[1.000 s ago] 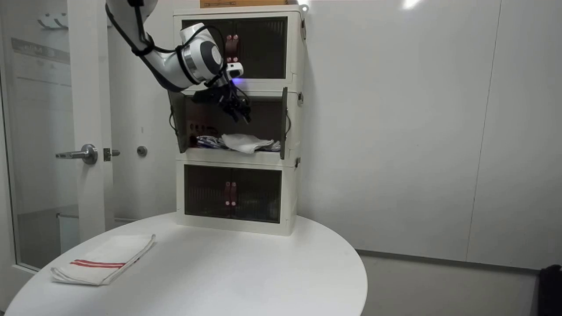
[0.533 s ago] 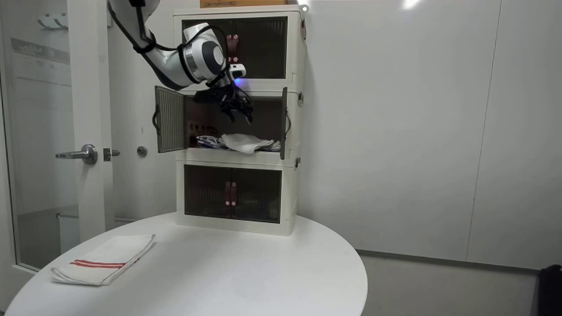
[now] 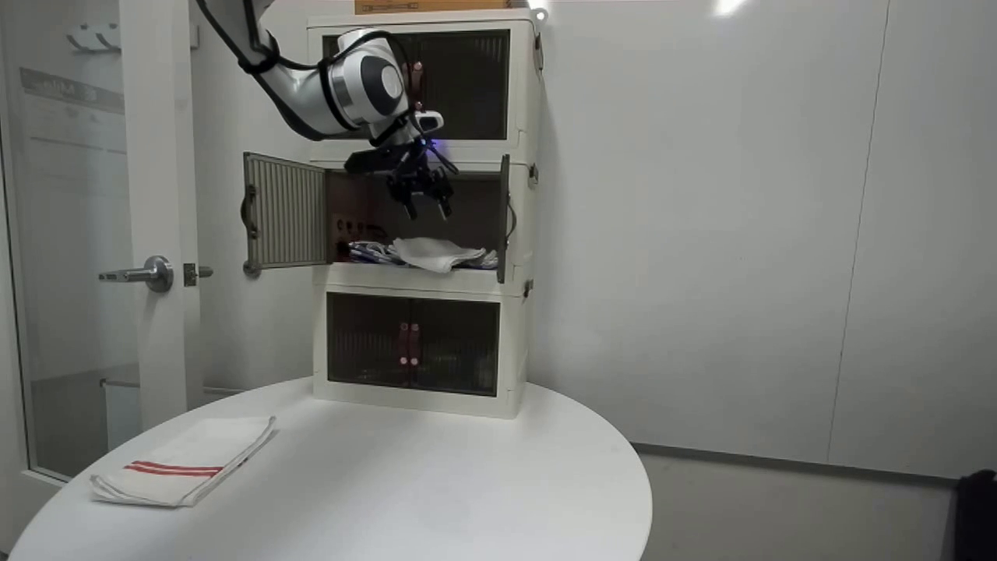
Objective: Put one towel in the middle cabinet, then close the right and left doors of the cabinet, respectively
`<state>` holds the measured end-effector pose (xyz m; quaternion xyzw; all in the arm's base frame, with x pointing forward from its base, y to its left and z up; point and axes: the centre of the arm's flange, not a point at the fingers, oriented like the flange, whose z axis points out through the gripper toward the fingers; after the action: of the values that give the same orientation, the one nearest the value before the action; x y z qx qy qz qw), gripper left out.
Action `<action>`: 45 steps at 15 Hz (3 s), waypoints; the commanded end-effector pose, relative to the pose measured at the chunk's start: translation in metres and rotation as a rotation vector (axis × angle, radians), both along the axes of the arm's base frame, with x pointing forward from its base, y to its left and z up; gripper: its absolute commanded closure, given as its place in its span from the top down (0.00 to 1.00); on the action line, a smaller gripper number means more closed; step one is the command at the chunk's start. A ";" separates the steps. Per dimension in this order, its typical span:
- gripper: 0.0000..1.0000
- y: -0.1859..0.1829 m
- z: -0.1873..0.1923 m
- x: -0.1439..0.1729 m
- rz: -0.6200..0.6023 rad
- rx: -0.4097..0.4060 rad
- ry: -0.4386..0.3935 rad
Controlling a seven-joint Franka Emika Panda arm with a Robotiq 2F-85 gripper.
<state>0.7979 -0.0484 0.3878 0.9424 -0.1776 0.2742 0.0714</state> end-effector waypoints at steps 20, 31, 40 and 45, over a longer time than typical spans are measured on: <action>0.89 0.021 -0.077 0.004 0.074 0.036 0.140; 0.03 0.029 -0.071 0.013 -0.014 0.025 -0.086; 0.04 0.018 -0.060 0.021 -0.153 -0.038 -0.350; 0.04 0.023 -0.077 0.024 -0.178 -0.064 -0.362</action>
<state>0.8137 -0.0334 0.3209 0.8662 -0.2577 0.4202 0.0823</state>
